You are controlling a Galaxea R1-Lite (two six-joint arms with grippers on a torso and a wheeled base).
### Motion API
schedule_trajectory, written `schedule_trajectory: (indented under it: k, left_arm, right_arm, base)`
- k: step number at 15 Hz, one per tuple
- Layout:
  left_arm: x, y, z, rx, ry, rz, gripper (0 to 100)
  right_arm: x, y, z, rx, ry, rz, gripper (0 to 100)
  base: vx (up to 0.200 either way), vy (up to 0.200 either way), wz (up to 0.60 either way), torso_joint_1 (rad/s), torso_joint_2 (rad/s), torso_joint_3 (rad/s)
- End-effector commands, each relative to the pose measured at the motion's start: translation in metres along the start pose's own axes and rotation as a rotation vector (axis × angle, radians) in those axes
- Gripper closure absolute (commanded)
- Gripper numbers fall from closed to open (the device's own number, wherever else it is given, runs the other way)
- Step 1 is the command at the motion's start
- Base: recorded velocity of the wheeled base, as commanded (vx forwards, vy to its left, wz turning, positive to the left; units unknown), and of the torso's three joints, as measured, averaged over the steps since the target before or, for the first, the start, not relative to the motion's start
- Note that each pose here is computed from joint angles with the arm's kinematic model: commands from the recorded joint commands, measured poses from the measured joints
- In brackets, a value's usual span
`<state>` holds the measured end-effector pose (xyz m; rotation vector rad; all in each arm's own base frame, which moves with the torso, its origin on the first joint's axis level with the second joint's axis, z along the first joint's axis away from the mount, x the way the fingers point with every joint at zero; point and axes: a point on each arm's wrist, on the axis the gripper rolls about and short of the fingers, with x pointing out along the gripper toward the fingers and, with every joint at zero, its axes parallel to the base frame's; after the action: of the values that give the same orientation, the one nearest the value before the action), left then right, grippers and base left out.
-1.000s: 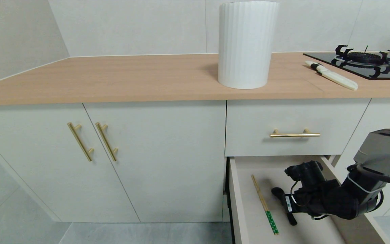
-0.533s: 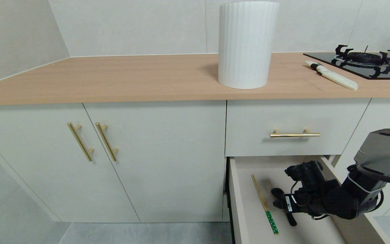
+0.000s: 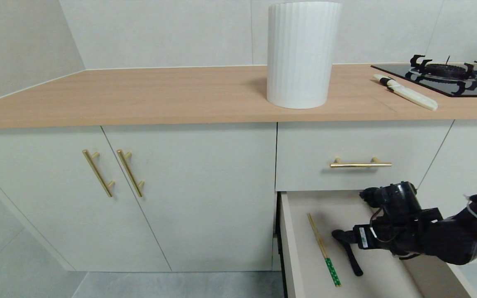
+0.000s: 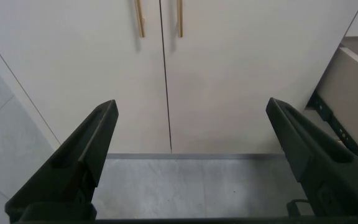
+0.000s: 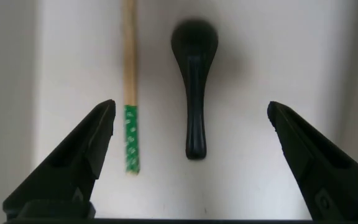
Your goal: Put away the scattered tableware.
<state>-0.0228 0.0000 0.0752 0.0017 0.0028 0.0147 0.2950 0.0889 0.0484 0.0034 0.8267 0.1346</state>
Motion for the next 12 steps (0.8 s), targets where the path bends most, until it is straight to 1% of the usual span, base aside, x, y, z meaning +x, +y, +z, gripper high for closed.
schedule_trajectory:
  k: [1, 4, 5, 7, 9, 12]
  left_arm:
    - [0.0, 0.0, 0.0, 0.0, 0.002, 0.001, 0]
    - [0.0, 0.0, 0.0, 0.0, 0.002, 0.001, 0]
    - [0.0, 0.0, 0.0, 0.0, 0.002, 0.001, 0]
    - [0.0, 0.0, 0.0, 0.0, 0.002, 0.001, 0]
    - [0.0, 0.0, 0.0, 0.0, 0.002, 0.001, 0]
    - [0.0, 0.0, 0.0, 0.0, 0.0, 0.001, 0]
  right_arm:
    - [-0.052, 0.001, 0.019, -0.001, -0.097, 0.022, 0]
    - [-0.089, 0.007, 0.02, -0.022, -0.115, 0.041, 0]
    - [-0.101, 0.007, 0.017, -0.027, -0.103, 0.048, 0]
    - [-0.118, 0.006, 0.004, -0.037, -0.032, 0.044, 0]
    - [-0.131, 0.007, -0.001, -0.051, -0.017, 0.053, 0]
    - [-0.15, 0.016, -0.012, -0.11, 0.02, 0.065, 0]
  base:
    - [0.0, 0.0, 0.0, 0.0, 0.0, 0.0]
    - [0.0, 0.0, 0.0, 0.0, 0.0, 0.0]
    - [0.0, 0.0, 0.0, 0.0, 0.0, 0.0]
    - [0.0, 0.0, 0.0, 0.0, 0.0, 0.0]
    - [0.0, 0.0, 0.0, 0.0, 0.0, 0.0]
    - [0.0, 0.0, 0.0, 0.0, 0.0, 0.0]
